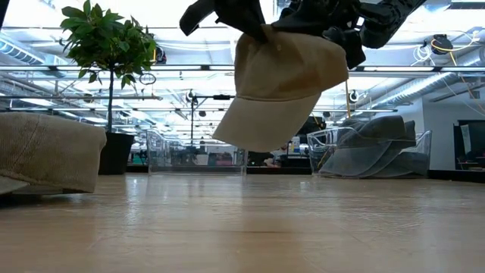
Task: Pick & Place hat
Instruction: Put the right brown cap into the left transparent bin
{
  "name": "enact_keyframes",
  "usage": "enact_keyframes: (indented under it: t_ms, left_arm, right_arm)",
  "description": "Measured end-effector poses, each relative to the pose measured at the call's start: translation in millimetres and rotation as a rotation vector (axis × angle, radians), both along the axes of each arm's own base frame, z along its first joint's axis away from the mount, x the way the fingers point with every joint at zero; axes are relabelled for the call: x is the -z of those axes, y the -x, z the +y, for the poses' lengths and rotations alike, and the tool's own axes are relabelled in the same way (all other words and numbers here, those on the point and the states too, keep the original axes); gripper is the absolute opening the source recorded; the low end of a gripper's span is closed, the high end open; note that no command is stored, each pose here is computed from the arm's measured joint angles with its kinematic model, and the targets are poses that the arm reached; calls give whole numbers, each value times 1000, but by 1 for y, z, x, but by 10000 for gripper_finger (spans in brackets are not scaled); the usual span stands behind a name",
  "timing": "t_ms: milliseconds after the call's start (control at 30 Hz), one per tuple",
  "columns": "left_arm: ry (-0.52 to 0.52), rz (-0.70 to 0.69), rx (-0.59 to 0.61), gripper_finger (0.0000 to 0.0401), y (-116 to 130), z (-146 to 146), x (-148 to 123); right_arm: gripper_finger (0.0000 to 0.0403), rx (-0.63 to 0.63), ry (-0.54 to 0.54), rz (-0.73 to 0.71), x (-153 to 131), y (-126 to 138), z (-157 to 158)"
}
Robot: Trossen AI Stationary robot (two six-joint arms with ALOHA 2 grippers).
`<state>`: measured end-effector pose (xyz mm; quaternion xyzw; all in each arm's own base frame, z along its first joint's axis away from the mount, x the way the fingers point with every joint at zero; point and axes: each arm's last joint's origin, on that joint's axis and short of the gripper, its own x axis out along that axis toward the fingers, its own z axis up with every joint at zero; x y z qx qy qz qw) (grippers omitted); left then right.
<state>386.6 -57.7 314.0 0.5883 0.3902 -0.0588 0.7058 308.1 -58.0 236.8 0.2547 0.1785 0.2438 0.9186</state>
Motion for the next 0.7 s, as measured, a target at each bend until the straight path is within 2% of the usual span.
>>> enact_keyframes:
  t_ms: [133,300,400,567,700]
  left_arm:
    - [26,-16,-23,6,0,0,0]
    - [99,-63,-82,18,0,0,-1]
    - [194,-125,-155,41,-1,-1,-2]
    - [348,-321,-373,68,-1,-5,-9]
    - [451,-415,-457,96,6,-4,-20]
  right_arm:
    - [163,0,2,-3,0,0,0]
    - [25,-15,54,-49,-1,0,0]
    - [12,-22,72,-61,-1,0,0]
    - [5,-33,83,-82,-3,0,0]
    - [3,-16,86,-69,-3,0,-1]
